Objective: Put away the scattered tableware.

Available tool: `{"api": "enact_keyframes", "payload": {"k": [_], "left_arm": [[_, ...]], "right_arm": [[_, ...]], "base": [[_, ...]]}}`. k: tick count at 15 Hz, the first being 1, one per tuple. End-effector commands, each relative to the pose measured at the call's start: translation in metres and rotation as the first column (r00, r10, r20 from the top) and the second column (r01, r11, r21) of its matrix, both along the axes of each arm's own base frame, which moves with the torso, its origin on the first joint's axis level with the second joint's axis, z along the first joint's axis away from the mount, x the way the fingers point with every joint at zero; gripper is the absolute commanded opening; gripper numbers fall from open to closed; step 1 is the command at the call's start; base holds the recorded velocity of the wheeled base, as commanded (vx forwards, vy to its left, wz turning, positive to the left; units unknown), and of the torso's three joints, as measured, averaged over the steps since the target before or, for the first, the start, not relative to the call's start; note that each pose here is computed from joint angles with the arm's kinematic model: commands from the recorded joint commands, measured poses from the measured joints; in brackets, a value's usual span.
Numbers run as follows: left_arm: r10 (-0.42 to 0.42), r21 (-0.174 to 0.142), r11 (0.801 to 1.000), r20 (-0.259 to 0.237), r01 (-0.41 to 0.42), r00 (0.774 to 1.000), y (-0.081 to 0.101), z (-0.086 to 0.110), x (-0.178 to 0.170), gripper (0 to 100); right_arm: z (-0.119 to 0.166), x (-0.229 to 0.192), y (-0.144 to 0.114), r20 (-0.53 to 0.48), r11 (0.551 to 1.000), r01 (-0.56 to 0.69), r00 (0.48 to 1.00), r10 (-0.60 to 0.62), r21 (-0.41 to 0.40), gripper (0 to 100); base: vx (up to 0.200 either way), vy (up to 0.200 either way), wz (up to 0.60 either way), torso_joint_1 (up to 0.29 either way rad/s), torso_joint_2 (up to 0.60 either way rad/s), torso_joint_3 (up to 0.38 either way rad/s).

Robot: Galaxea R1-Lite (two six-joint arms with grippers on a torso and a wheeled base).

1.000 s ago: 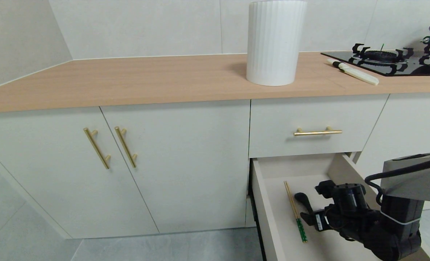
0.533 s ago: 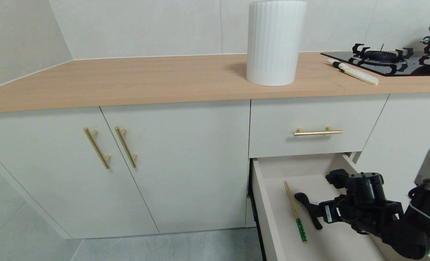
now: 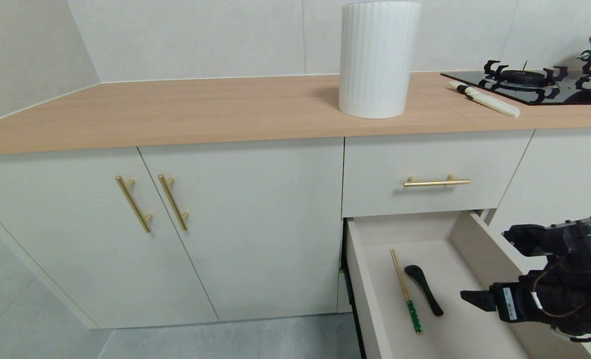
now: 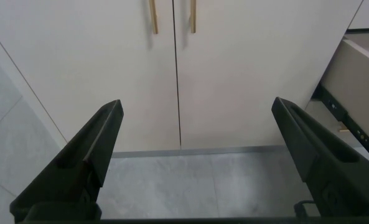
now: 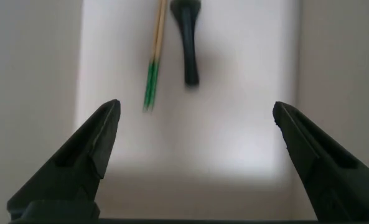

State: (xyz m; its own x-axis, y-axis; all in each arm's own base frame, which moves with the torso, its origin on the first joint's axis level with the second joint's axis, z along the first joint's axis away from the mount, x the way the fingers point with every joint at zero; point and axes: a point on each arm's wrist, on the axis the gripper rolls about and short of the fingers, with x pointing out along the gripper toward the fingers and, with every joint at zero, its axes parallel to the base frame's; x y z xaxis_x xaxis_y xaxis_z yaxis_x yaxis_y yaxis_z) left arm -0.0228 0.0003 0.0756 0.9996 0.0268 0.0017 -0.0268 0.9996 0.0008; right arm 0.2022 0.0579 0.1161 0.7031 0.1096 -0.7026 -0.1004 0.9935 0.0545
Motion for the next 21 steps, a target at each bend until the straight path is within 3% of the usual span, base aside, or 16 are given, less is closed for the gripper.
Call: {"api": "enact_keyframes", "payload": {"k": [1, 2, 7, 14, 21], "left_arm": [[0.001, -0.001, 1.000, 0.000, -0.001, 1.000, 0.000, 0.000, 0.000, 100], [0.001, 0.002, 1.000, 0.000, -0.001, 1.000, 0.000, 0.000, 0.000, 100], [0.001, 0.001, 1.000, 0.000, -0.001, 1.000, 0.000, 0.000, 0.000, 100], [0.001, 0.001, 1.000, 0.000, -0.001, 1.000, 0.000, 0.000, 0.000, 100], [0.002, 0.001, 1.000, 0.000, -0.002, 1.000, 0.000, 0.000, 0.000, 100]], "right_arm": [[0.028, -0.020, -0.003, 0.109, 0.999, -0.009, 0.994, 0.004, 0.041, 100], [0.031, -0.031, -0.003, 0.061, 1.000, -0.021, 0.998, 0.019, 0.022, 100], [0.030, -0.036, -0.004, 0.016, 1.000, -0.027, 1.000, 0.027, 0.002, 100], [0.029, -0.051, -0.004, -0.036, 0.994, -0.096, 0.995, 0.095, -0.047, 100], [0.001, -0.048, 0.009, -0.315, 0.976, -0.184, 0.939, 0.139, -0.118, 100]], "base": [[0.000, 0.000, 0.00, 0.000, 0.00, 0.000], [0.000, 0.000, 0.00, 0.000, 0.00, 0.000], [0.000, 0.000, 0.00, 0.000, 0.00, 0.000], [-0.171, 0.000, 0.00, -0.001, 0.00, -0.001], [0.000, 0.000, 0.00, 0.000, 0.00, 0.000]]}}
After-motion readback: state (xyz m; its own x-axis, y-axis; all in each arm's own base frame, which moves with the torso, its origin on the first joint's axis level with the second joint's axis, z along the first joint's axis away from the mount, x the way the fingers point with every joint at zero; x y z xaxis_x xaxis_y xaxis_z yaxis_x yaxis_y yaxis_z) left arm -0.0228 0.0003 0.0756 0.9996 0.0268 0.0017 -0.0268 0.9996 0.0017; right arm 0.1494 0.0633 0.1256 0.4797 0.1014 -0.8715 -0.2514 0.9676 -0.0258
